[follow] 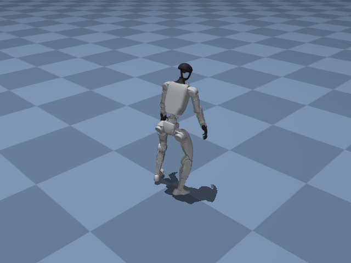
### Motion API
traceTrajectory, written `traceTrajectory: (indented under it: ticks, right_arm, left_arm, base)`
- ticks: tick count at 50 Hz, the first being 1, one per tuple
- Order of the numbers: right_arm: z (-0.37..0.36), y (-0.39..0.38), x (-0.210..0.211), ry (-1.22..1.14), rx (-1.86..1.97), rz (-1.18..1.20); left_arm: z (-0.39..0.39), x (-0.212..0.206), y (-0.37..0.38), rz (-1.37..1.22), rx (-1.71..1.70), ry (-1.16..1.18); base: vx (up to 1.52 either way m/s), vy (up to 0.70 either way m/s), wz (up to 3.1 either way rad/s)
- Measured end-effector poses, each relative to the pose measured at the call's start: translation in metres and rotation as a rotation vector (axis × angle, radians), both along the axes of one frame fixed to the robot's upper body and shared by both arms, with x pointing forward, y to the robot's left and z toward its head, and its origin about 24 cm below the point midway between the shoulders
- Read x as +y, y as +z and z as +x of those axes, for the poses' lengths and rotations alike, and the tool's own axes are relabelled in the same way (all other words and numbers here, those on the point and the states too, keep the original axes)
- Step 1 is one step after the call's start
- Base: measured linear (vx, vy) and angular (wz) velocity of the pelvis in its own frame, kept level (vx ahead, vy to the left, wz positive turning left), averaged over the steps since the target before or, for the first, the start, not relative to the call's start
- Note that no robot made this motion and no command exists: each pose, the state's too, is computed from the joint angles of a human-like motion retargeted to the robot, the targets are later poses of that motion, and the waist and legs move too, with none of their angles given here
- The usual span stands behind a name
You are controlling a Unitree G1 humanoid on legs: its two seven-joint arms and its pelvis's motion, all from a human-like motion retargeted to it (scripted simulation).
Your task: Upper body actions
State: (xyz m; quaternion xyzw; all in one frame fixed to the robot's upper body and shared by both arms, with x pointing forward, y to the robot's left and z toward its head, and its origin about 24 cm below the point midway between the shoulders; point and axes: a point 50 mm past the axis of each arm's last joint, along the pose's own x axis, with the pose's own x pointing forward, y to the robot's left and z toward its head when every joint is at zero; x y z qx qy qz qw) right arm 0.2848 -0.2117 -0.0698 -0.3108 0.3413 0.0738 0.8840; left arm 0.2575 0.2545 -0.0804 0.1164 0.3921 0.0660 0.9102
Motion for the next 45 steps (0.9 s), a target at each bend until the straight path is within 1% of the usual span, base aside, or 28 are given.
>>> traceTrajectory:
  ticks: [3,7,10,15,17,21,26,31,35,40,45]
  right_arm:
    - [0.036,0.036,0.004,0.057,-0.128,-0.056]
    - [0.067,0.076,0.002,0.076,-0.24,-0.087]
    - [0.082,0.099,-0.001,0.065,-0.305,-0.098]
    - [0.102,0.137,-0.004,0.095,-0.394,-0.212]
    - [0.106,0.145,-0.002,0.116,-0.412,-0.225]
    - [0.107,0.147,0.005,0.158,-0.441,-0.177]
    - [0.091,0.12,-0.001,0.176,-0.395,-0.169]
    - [0.044,0.053,-0.015,0.132,-0.218,-0.214]
    - [-0.027,-0.013,-0.031,0.069,0.036,-0.223]
    - [-0.157,-0.078,-0.042,-0.062,0.415,-0.158]
    - [-0.274,-0.097,-0.039,-0.166,0.763,-0.159]
  left_arm:
    - [0.042,0.01,0.043,0.076,-0.14,-0.066]
    - [0.078,0.016,0.089,0.156,-0.245,-0.124]
    - [0.096,0.017,0.116,0.207,-0.299,-0.156]
    - [0.111,0.028,0.151,0.277,-0.349,-0.153]
    - [0.111,0.035,0.157,0.3,-0.343,-0.149]
    - [0.104,0.052,0.157,0.347,-0.314,-0.108]
    - [0.08,0.066,0.127,0.317,-0.225,-0.098]
    - [0.027,0.067,0.057,0.209,-0.035,-0.038]
    - [-0.045,0.039,-0.015,0.055,0.155,0.023]
    - [-0.16,-0.01,-0.079,-0.155,0.435,0.132]
    - [-0.271,-0.04,-0.096,-0.23,0.696,0.227]
  base:
    - [-0.28,-0.05,-0.5]
    - [-0.18,-0.03,-0.41]
    - [-0.14,-0.07,0.01]
    - [-0.14,0.0,-0.1]
    - [-0.05,0.0,-0.06]
    - [-0.01,0.01,-0.02]
    - [0.0,0.0,0.0]
    - [0.09,0.07,0.19]
    - [0.26,0.1,0.26]
    - [0.41,0.09,0.46]
    - [0.33,0.08,0.3]
